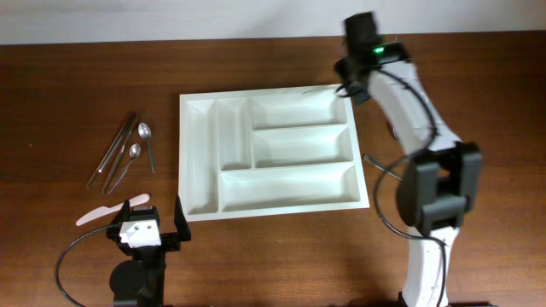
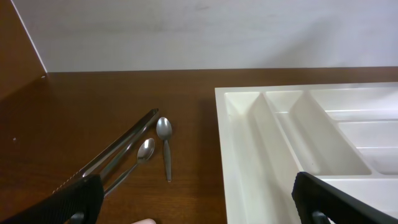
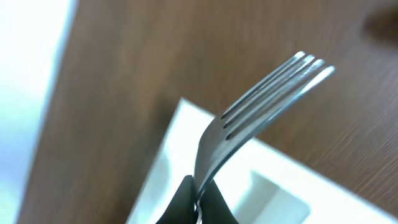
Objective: Pack container
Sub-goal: 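Carry the fork with the right gripper into the tray's top compartment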
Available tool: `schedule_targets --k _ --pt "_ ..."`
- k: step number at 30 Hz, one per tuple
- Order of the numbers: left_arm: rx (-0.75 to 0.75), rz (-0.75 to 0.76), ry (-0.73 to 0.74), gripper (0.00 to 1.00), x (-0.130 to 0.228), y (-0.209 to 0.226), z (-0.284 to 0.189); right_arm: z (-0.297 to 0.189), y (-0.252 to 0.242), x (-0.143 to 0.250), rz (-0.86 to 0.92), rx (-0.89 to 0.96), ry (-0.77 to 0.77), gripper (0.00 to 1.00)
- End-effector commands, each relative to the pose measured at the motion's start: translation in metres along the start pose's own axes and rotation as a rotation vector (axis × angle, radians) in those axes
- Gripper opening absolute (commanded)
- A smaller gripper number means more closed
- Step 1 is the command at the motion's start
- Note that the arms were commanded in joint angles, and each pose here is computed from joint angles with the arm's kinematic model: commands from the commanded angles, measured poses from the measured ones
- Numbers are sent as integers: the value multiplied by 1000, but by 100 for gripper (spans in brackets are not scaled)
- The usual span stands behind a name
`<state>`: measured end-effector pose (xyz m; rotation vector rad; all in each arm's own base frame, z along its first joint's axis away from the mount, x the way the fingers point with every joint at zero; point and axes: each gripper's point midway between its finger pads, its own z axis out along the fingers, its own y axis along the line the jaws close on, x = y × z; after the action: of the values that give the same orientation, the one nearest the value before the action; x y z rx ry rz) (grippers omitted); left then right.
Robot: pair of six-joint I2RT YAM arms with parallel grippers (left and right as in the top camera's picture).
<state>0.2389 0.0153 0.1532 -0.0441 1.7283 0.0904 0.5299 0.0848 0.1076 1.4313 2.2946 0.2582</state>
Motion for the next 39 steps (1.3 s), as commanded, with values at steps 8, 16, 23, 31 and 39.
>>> schedule_targets --k 8,16,23,31,39 --pt "8 15 -2 99 2 -1 1 26 11 59 121 9 28 4" --pt "8 15 -2 99 2 -1 1 26 13 65 138 4 59 4" --pt "8 15 -2 99 2 -1 1 27 19 82 120 -18 108 4" --pt "8 15 -2 99 2 -1 1 26 27 85 48 -49 112 59" --pt "8 14 -2 99 2 -1 1 16 53 82 -205 -161 114 65"
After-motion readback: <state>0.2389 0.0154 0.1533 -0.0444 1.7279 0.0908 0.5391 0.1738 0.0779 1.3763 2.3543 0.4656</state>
